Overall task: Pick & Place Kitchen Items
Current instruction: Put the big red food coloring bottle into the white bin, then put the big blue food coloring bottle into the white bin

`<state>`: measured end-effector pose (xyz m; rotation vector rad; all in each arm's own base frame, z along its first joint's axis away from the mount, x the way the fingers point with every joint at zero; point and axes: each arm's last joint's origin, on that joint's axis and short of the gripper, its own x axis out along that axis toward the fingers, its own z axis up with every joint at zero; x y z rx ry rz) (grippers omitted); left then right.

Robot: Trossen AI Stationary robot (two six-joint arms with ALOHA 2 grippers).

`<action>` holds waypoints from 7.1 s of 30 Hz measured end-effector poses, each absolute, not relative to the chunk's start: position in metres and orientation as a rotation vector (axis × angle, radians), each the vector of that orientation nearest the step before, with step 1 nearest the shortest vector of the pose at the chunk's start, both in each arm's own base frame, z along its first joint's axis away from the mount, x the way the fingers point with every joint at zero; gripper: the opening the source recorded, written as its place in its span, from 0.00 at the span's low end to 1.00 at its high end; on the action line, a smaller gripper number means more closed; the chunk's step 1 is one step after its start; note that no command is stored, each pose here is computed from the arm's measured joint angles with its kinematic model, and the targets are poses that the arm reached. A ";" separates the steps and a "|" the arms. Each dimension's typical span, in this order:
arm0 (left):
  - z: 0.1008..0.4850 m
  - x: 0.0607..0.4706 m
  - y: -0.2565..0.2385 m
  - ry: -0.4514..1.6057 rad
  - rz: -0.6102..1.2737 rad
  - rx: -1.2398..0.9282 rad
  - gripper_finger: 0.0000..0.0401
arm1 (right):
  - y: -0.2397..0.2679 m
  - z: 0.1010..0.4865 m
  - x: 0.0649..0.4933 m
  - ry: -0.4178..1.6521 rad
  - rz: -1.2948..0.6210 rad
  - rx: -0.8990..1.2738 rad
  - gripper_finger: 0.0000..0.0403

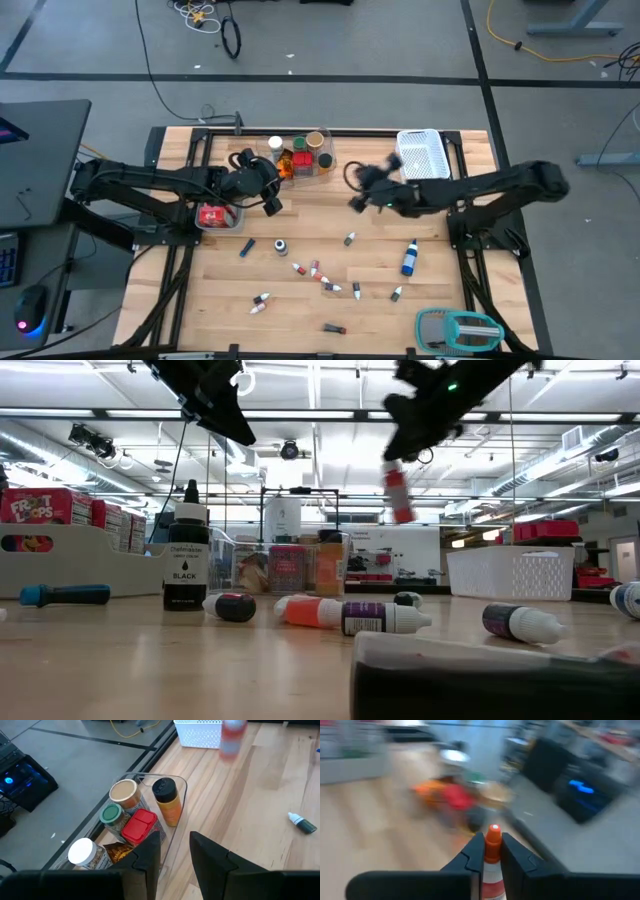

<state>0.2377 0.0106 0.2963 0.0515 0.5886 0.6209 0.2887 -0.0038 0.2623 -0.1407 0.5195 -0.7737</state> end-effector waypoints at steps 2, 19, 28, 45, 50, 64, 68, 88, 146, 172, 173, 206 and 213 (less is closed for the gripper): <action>0.296 0.238 0.011 0.588 0.621 0.051 0.28 | -0.007 0.271 0.268 0.540 -0.888 -0.142 0.10; 0.297 0.238 0.011 0.586 0.620 0.054 0.28 | -0.055 0.278 0.186 0.597 -1.432 0.037 0.11; 0.297 0.238 0.011 0.590 0.616 0.066 0.28 | -0.100 0.233 0.175 0.624 -1.572 0.103 0.12; 0.297 0.238 0.011 0.592 0.613 0.071 0.28 | -0.128 0.164 0.156 0.280 -1.365 0.219 0.12; 0.298 0.239 0.010 0.574 0.606 0.074 0.28 | -0.124 0.162 0.154 0.160 -1.206 0.179 0.12; 0.302 0.242 0.010 0.539 0.568 0.067 0.28 | -0.116 0.140 0.169 0.259 -1.012 0.260 0.12; 0.302 0.242 0.010 0.540 0.568 0.069 0.28 | -0.104 0.140 0.179 0.281 -0.823 0.244 0.12; 0.302 0.242 0.009 0.539 0.568 0.066 0.28 | -0.066 0.145 0.194 0.275 -0.859 0.052 0.12; 0.299 0.242 0.008 0.566 0.519 0.052 0.28 | 0.017 0.295 0.253 0.849 -0.252 0.424 0.51; 0.304 0.244 0.008 0.535 0.501 0.117 0.28 | 0.060 0.195 0.181 1.368 -1.016 1.254 0.51; 0.304 0.245 0.008 0.527 0.498 0.128 0.28 | 0.060 0.191 0.180 1.360 -1.035 1.266 0.51; 0.308 0.247 0.008 0.495 0.490 0.151 0.28 | 0.050 0.129 0.161 1.237 -0.979 1.212 0.30; 0.308 0.247 0.008 0.485 0.499 0.116 0.28 | 0.054 0.152 0.188 1.062 -0.812 1.098 0.33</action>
